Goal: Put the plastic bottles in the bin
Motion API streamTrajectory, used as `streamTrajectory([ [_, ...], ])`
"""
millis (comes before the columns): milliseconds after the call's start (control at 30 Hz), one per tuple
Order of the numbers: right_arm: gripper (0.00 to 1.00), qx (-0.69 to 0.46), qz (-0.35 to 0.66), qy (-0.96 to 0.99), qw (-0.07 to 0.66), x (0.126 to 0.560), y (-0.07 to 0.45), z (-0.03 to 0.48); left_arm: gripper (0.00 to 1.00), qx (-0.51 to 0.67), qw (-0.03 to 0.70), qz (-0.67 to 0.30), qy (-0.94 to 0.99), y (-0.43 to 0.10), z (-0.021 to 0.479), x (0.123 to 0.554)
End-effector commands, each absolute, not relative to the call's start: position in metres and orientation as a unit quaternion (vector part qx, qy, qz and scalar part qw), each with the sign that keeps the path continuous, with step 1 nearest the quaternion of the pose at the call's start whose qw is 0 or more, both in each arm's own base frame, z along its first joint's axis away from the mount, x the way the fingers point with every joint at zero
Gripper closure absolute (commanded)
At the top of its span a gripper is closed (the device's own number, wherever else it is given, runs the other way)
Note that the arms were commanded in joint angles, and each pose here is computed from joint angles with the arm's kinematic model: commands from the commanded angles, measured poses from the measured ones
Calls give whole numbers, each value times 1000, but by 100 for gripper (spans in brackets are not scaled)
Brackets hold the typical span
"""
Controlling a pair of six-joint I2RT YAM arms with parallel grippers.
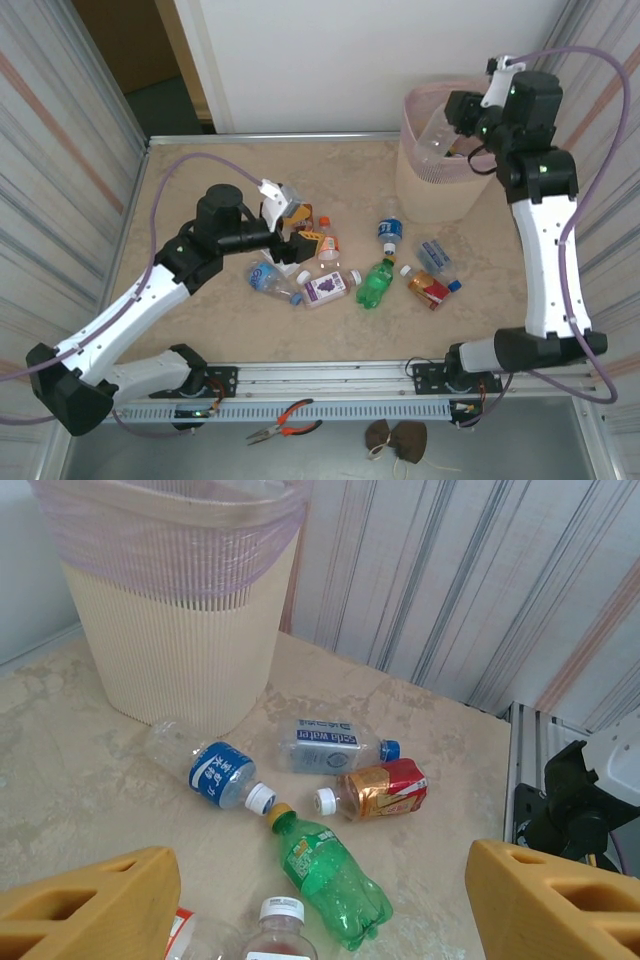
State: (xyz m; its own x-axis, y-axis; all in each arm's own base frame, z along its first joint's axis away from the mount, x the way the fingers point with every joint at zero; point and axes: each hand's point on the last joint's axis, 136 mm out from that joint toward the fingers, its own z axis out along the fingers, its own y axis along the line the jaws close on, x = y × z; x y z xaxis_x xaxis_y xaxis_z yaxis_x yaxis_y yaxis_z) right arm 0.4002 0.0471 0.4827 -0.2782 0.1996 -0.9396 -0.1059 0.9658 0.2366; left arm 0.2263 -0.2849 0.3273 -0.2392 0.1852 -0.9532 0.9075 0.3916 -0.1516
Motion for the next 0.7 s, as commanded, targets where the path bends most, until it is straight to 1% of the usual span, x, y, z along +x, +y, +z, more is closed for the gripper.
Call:
streamTrajectory([
  [0, 77, 25, 85, 796, 599, 420, 25, 483, 25, 392, 474, -381, 690, -280, 325, 221],
  [133, 77, 40, 45, 814, 577, 448, 0, 469, 25, 388, 476, -382, 691, -278, 325, 219],
  [267, 77, 43, 0, 838, 544, 466, -18, 450, 25, 386, 481, -376, 692, -275, 324, 219],
  [667, 76, 34, -108, 895, 431, 495, -53, 370, 25, 380, 480, -364, 702, -270, 317, 221],
])
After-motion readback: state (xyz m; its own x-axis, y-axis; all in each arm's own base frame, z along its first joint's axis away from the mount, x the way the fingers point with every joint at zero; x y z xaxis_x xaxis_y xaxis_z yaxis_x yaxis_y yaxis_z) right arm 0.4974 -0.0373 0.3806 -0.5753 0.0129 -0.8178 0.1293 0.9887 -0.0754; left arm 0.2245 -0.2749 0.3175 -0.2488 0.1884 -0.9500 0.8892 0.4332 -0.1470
